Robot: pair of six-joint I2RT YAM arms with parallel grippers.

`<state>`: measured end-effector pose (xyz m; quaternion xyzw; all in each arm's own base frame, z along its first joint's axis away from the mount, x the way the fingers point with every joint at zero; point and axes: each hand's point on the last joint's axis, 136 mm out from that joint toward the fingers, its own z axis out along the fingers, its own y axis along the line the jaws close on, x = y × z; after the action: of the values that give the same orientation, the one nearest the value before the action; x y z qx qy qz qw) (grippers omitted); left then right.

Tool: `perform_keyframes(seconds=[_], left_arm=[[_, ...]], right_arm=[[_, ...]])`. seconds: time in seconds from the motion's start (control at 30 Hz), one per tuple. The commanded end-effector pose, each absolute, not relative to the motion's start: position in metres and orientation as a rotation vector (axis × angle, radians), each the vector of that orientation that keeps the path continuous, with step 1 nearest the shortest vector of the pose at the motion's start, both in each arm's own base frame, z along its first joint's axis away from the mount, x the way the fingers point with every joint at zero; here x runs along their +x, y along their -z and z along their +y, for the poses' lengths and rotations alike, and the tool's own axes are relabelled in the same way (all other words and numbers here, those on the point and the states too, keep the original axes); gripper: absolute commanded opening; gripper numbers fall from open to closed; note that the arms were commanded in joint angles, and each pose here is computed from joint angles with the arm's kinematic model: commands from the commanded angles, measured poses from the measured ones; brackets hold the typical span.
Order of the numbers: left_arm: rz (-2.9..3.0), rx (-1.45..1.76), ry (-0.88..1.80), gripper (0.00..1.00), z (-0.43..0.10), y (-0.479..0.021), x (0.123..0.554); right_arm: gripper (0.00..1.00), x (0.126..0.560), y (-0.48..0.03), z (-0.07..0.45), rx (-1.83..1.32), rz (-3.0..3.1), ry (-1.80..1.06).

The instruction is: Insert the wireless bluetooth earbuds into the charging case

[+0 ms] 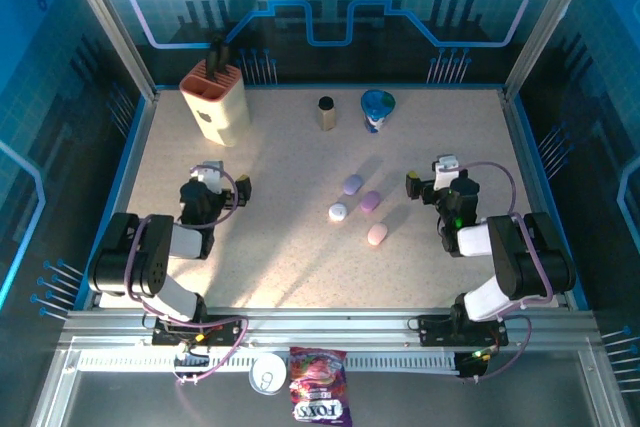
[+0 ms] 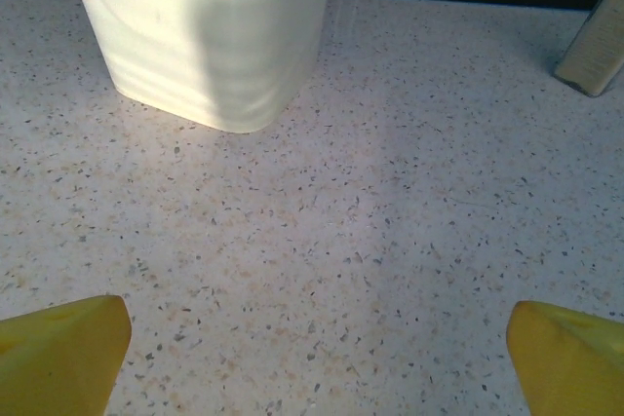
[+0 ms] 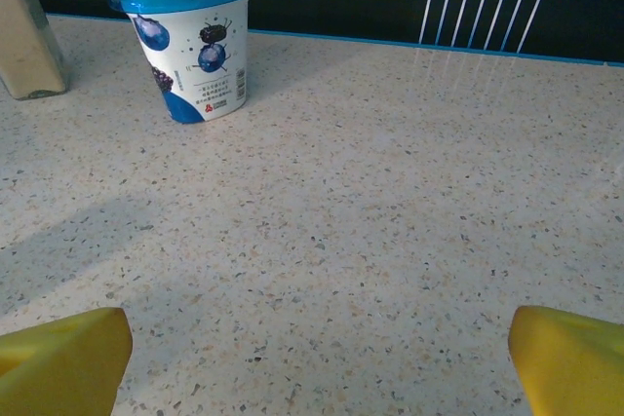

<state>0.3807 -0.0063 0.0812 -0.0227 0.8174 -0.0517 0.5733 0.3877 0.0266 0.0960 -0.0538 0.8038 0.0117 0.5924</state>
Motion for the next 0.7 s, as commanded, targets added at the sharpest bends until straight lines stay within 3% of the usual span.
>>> perform_keyframes(seconds=[0.0, 0.67], left_arm=[[1.92, -0.06, 0.132, 0.99, -0.0056, -0.0934, 0.3978], [1.903, -0.054, 0.129, 0.99, -0.0061, -0.0958, 0.399]], right_arm=[[1.0, 0.3975, -0.0995, 0.0203, -0.098, 1.888, -0.02], [1.0, 0.3976, -0.0994, 0.0204, -0.097, 1.889, -0.02]])
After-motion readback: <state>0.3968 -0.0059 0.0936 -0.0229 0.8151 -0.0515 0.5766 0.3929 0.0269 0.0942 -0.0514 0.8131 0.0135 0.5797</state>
